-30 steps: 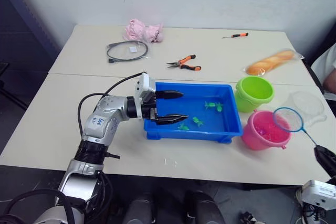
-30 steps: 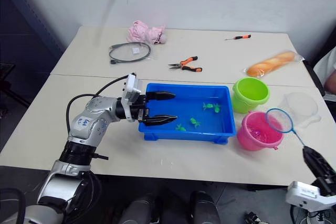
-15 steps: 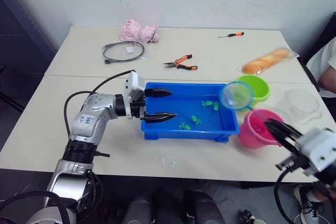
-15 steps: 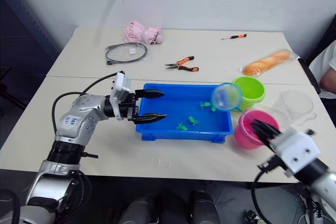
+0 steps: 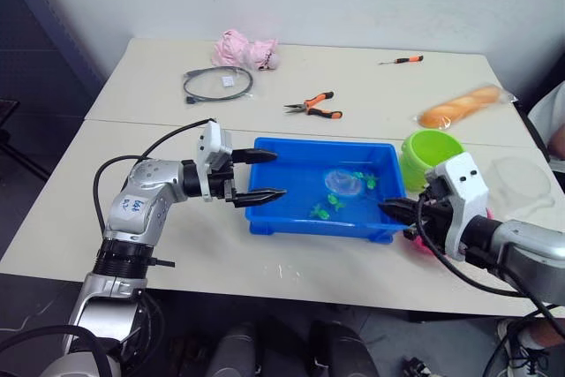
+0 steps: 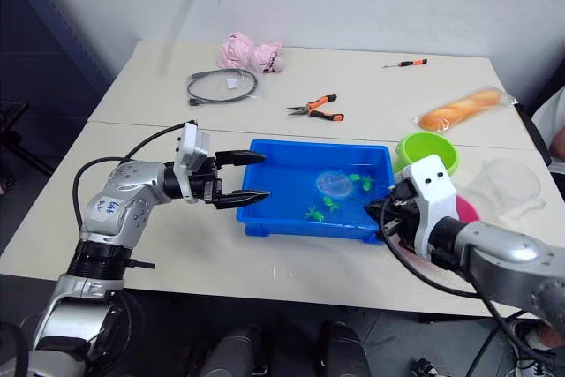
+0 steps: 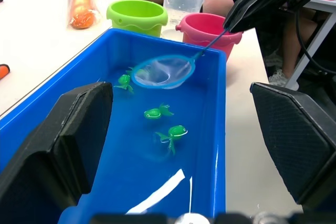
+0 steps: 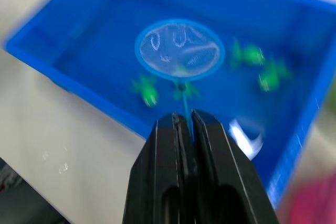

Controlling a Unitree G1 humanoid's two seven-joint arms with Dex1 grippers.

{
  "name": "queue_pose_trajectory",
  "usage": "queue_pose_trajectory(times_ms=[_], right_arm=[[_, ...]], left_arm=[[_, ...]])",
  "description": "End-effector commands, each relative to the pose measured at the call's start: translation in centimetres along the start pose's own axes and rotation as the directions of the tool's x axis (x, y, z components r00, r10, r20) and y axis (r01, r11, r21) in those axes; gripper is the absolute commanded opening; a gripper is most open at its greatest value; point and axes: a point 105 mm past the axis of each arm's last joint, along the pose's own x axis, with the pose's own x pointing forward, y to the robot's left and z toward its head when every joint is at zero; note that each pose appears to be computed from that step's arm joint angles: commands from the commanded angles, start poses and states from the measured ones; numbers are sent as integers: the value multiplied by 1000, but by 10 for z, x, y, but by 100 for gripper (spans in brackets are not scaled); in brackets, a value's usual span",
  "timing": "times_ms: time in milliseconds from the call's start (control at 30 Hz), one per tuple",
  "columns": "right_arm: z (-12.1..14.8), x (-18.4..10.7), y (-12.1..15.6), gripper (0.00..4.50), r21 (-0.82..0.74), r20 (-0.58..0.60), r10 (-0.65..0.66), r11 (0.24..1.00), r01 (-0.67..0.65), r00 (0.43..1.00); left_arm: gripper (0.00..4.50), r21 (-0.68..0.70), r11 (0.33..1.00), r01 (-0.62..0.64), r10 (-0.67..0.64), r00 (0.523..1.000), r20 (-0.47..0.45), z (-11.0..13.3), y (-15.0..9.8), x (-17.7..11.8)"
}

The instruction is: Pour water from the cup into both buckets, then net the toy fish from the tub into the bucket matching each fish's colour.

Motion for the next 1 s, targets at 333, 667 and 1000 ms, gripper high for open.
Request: queue_pose_trajectory(times_ms=[333,667,1000], right_arm=[[5,-3,1,0,107,-125,-31,993,45,992],[1,5,-11,0,103,-182,-126,984,146,975],[8,23,-17,0,51,-185,-185,979,198,965]], left_arm=[[448,55,998,21,-22,1000,9,10,-8,2],[448,60,998,16,-17,1000,17,12,-9,3],[448,67,998,-13,11,1000,24,14,-7,-2]])
